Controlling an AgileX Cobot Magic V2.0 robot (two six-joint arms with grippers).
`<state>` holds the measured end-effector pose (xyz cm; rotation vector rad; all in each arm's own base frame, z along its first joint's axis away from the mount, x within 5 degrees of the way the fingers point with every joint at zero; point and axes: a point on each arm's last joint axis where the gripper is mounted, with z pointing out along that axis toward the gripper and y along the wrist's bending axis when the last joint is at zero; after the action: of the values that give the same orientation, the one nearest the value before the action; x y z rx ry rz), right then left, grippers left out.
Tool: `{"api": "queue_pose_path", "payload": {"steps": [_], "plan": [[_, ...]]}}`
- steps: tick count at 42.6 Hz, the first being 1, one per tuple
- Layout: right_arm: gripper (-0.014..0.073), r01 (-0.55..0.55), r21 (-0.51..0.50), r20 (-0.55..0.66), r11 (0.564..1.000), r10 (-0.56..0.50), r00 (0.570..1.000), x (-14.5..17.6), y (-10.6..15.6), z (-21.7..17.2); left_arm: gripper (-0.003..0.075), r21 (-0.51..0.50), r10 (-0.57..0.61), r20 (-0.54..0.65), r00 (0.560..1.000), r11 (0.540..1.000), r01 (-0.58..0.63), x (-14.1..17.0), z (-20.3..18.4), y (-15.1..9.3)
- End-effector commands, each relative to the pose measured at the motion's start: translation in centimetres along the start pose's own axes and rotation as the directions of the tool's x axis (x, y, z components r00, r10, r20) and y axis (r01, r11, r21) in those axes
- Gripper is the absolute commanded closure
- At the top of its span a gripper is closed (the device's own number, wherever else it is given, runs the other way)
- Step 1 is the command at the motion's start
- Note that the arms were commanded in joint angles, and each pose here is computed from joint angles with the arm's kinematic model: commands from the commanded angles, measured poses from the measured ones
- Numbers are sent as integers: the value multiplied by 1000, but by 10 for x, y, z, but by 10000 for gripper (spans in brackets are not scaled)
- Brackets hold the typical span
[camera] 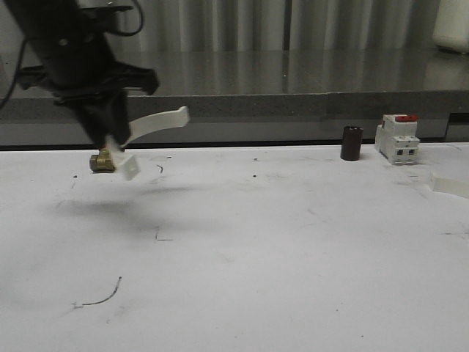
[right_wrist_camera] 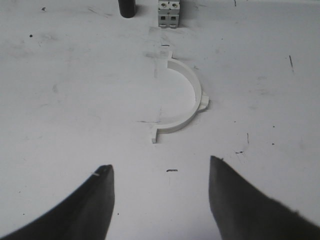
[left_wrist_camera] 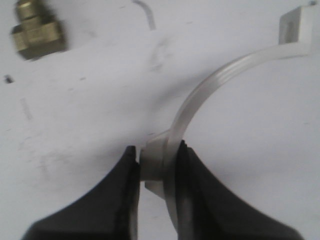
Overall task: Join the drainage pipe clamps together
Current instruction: 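Lift the clamp half and carry it to the table center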
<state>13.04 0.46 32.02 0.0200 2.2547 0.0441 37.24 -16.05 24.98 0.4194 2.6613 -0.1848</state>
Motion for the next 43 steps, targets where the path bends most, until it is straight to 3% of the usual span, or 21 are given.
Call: {"api": "queue_pose_path", "payload": {"steps": [1,9,15,25,34,43], "plan": [[146,9,9,81,1000,-10,997,-13,-1,-5,741,30,6,132,991,1000,-10,-18,-39,-39],[146,9,9,81,1000,-10,997,-13,-1,-5,740,-21,20,99,995,1000,-18,-27,-26,-91],[146,9,9,81,1000,-10,997,-13,-1,-5,741,-62,-52,57,997,997,56,-34,-4,-109],[146,9,9,81,1000,-10,997,-13,-1,-5,740,-91,-258,9,966,962,258,-34,30,-113],[146,9,9,81,1000,-10,997,-13,-1,-5,741,-64,-372,-25,928,927,370,-30,49,-118],[146,9,9,81,1000,-10,997,-13,-1,-5,740,-105,-370,-40,928,925,364,-24,66,-120]]}}
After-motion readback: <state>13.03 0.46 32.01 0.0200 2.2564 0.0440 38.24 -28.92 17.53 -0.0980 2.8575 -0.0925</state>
